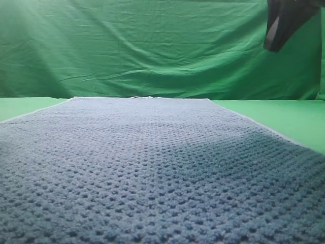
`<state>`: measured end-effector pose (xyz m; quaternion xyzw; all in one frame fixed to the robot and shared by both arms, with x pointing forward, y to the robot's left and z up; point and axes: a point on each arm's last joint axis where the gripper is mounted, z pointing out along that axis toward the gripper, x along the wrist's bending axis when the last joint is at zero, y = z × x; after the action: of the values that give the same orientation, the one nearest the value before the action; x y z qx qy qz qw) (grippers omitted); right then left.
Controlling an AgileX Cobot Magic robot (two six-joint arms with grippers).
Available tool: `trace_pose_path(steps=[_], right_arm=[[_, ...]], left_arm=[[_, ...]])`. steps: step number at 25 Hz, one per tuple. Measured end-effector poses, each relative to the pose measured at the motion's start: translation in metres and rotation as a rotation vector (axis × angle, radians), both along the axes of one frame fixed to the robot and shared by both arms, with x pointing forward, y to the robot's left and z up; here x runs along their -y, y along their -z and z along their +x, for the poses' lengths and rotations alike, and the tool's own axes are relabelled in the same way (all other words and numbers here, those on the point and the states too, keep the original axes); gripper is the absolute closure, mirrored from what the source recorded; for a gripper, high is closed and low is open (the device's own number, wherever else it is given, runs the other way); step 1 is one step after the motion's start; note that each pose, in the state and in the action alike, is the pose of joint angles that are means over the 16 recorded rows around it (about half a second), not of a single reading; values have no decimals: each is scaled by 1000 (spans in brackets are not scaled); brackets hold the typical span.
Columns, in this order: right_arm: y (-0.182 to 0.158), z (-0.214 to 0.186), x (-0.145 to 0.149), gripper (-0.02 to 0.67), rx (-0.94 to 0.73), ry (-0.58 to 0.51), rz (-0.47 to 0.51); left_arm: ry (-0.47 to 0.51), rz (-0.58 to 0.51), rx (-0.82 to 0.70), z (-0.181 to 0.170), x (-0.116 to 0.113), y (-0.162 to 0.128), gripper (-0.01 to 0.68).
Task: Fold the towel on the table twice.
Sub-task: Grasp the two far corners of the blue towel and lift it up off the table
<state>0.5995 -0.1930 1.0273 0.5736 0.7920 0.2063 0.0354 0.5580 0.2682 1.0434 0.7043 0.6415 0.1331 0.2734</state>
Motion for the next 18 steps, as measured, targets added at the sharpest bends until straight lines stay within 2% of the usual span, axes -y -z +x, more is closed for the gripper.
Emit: trace_pose_path(steps=[7,10,14,18], right_arm=[[35,29,-20,643,-71,-24,-37],[45,36,-27,611,-71,-41,-52],[54,42,-36,503,-59,-67,-69],[57,45,-39,344,-38,-80,-74]], left_arm=[[35,25,-110,45,2,34,673],[43,31,-142,59,3,47,673],[47,35,-169,71,4,59,638],[41,23,-177,78,5,66,516]])
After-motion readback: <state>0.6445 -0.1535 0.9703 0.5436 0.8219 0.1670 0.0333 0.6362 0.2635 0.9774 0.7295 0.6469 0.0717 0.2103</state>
